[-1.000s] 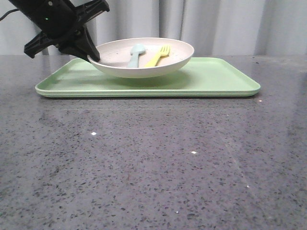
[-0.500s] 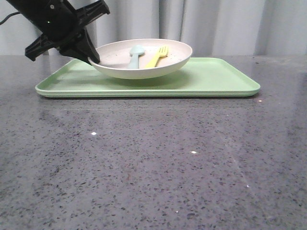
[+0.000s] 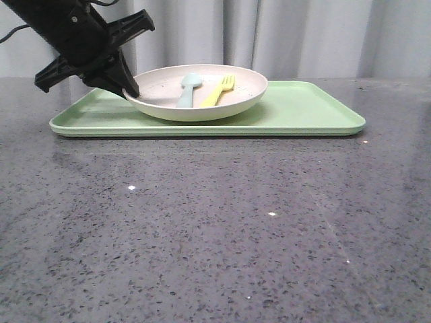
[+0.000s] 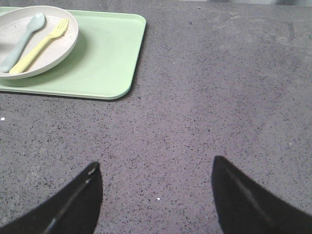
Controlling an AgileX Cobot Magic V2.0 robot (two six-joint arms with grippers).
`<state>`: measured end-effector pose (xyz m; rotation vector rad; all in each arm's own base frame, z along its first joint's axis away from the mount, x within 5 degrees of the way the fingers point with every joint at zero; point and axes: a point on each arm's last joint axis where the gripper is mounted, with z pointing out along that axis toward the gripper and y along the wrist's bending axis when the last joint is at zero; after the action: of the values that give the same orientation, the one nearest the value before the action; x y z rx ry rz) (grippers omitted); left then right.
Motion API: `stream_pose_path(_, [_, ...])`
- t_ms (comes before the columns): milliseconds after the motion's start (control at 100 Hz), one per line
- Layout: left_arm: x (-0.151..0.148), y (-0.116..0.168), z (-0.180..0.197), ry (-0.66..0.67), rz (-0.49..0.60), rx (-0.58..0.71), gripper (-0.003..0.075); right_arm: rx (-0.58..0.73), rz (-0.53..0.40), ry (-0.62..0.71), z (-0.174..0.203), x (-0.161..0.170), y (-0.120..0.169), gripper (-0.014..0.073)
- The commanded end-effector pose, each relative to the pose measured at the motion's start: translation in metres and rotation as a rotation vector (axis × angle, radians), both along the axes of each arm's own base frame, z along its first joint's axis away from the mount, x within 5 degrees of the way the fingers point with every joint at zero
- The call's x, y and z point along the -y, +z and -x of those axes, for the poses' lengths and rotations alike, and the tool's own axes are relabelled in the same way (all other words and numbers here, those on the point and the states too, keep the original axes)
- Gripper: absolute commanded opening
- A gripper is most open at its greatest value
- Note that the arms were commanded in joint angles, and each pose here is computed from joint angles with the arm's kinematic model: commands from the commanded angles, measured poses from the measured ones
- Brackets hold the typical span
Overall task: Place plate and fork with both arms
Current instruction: 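Lower the plate onto the green tray with the left gripper, then open the left gripper and withdraw it from the plate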
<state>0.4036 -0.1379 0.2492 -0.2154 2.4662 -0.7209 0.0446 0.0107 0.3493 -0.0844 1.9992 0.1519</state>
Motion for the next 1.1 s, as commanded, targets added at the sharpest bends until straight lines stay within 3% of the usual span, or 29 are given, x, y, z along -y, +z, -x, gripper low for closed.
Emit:
stream_pose_path(0, [0.0020, 0.0265, 0.0033, 0.039, 0.055, 0.080, -0.0021, 0.081, -0.006, -0.011, -0.0039, 0.0004, 0.0143, 0.0489])
stream_pose_path(730, [0.0013, 0.0185, 0.0060, 0.043, 0.053, 0.056, -0.0004, 0.081, -0.006, -0.011, -0.0039, 0.0004, 0.0143, 0.0489])
stream_pose_path(870, [0.0012, 0.0186, 0.0058, 0.044, 0.053, 0.058, 0.0100, 0.081, -0.006, -0.011, -0.0039, 0.0004, 0.0143, 0.0489])
stream_pose_path(1090, [0.0012, 0.0187, 0.0057, 0.046, 0.054, 0.060, 0.0372, 0.081, -0.006, -0.011, -0.0039, 0.0004, 0.0143, 0.0489])
